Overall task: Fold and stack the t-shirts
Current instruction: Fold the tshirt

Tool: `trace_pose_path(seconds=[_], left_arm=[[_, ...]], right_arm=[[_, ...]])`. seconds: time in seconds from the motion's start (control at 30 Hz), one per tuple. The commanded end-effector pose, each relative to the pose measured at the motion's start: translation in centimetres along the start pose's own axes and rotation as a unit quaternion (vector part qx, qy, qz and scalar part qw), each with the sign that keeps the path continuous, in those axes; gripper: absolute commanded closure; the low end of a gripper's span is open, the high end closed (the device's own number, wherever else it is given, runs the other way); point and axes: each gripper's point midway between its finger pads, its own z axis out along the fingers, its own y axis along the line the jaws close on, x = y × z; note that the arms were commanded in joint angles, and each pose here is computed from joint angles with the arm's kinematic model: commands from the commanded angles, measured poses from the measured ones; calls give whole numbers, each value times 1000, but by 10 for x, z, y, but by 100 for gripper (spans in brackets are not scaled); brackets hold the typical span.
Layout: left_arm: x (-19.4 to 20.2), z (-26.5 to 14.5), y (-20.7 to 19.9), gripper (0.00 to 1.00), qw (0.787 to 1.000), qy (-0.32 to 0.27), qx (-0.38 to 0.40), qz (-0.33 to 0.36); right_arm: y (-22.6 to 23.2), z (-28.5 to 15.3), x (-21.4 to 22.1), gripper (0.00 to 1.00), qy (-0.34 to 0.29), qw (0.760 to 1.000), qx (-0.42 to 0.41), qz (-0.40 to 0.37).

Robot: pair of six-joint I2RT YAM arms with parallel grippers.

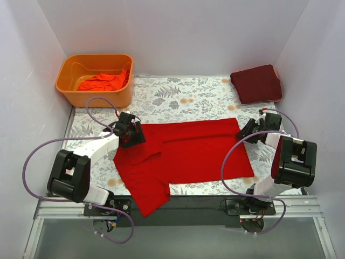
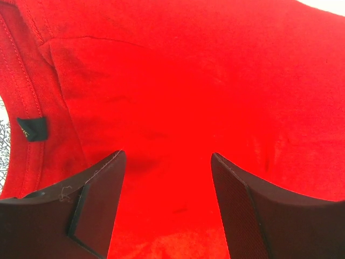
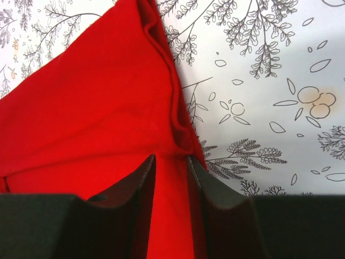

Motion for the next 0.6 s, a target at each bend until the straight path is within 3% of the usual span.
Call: trace_pose_path(seconds=[0.0,0.23,0.33,0.47,0.57], left_arm=[[-4,4,4,37,1000,-15,-12,9],[-4,6,5,37,1000,-13,-15,7],[-3,7,6,37,1000,-13,-18,8],[-1,9,10,37,1000,-10,-28,8],[0,10,14,37,999,-6,-41,4]], right_arm=[[5,2,-7,64,-18,1000,-15,5],[10,7,-7,65,-17,999,-36,15],[13,8,-7,69,-13,999,-45,16],[23,0,-15,91,-25,998,-57,14],[29,-7,-21,99,-32,998,-60,15]])
